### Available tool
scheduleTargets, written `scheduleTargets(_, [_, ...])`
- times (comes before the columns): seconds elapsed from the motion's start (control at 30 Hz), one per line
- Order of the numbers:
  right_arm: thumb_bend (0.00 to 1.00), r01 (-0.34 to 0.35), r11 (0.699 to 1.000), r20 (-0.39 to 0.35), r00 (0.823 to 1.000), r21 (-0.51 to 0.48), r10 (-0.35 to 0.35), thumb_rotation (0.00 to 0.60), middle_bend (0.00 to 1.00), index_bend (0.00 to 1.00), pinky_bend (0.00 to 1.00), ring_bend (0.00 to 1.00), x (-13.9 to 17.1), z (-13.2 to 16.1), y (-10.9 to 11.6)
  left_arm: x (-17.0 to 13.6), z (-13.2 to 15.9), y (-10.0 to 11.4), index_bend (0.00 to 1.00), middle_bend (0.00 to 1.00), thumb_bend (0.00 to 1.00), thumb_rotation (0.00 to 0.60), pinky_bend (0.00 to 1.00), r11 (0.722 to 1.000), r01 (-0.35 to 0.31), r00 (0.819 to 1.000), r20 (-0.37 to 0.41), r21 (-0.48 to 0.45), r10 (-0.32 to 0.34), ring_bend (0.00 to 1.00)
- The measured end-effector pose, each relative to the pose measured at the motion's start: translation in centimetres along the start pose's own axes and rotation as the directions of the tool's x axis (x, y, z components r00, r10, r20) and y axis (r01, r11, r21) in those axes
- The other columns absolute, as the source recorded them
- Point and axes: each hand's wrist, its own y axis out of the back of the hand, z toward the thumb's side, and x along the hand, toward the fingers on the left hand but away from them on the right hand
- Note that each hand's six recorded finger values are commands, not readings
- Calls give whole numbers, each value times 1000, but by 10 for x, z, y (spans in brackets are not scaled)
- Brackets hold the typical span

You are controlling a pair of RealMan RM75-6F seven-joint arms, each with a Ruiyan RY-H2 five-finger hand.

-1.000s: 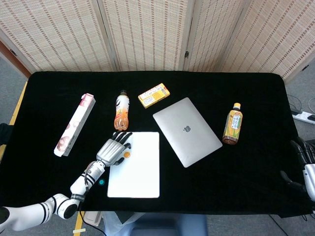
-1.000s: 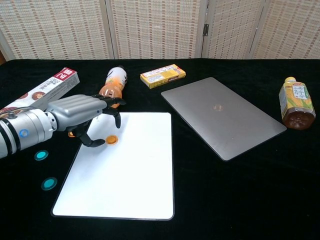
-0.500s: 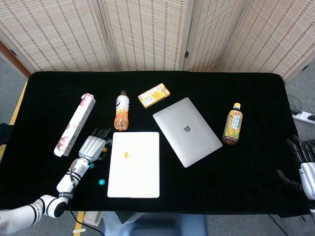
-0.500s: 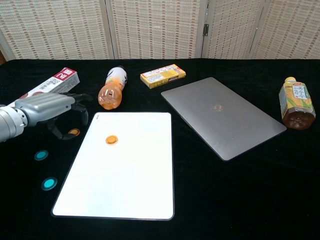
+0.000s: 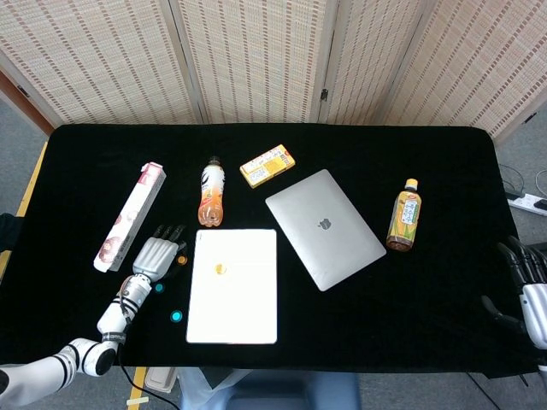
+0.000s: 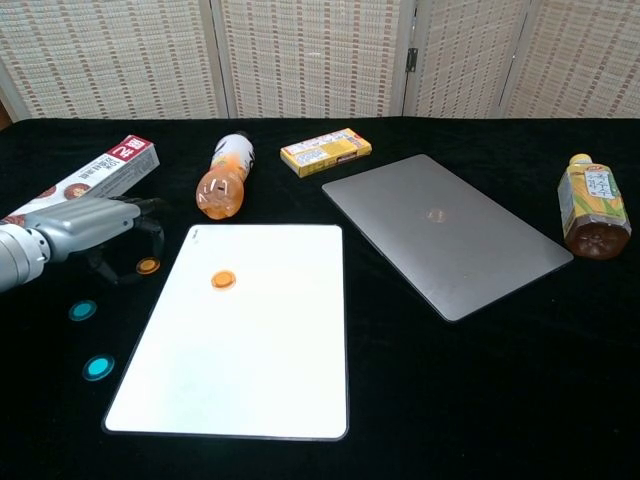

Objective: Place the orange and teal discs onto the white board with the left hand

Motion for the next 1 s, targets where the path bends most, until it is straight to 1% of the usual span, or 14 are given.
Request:
scheduleTargets(0.13, [324, -1, 1000, 1, 1000, 0, 1, 600, 0, 0, 0, 0, 0, 0, 0, 1, 3, -1, 474, 55, 408, 600, 0, 1000, 2, 1000, 10, 7, -2, 0])
scheduleTargets(0.27, [324, -1, 1000, 1, 1000, 0, 1, 600, 0, 0, 0, 0, 0, 0, 0, 1, 5, 0, 513, 61, 408, 600, 0, 1000, -10, 1000, 16, -7, 10, 0])
scheduleTargets(0.53, [325, 1, 1000, 2, 1000, 2, -1, 600, 0, 0, 0, 0, 0, 0, 0, -2, 9, 12, 519, 66, 408, 600, 0, 999, -47, 998, 36, -21, 48, 0])
scheduleTargets(0.67, [324, 1, 1000, 2, 1000, 1, -1, 600, 0, 0, 0, 0, 0, 0, 0, -5, 21, 19, 518, 66, 408, 600, 0, 998, -59, 996, 71, -27, 60, 0])
scheduleTargets(0.77, [325, 1, 1000, 4, 1000, 0, -1, 600, 0, 0, 0, 0, 0, -1, 0, -7, 36, 24, 518, 67, 408, 600, 0, 998, -58, 992, 109, -24, 61, 0])
scheduleTargets(0.83, [324, 1, 1000, 6, 1000, -1, -1, 600, 0, 0, 0, 0, 1, -2, 0, -8, 45, 27, 517, 67, 408, 600, 0, 998, -59, 989, 133, -12, 60, 0])
scheduleTargets(1.0, [324, 2, 1000, 11, 1000, -3, -2, 600, 0, 0, 0, 0, 2, -4, 0, -7, 57, 29, 517, 66, 407, 600, 0, 998, -53, 987, 154, 32, 47, 0])
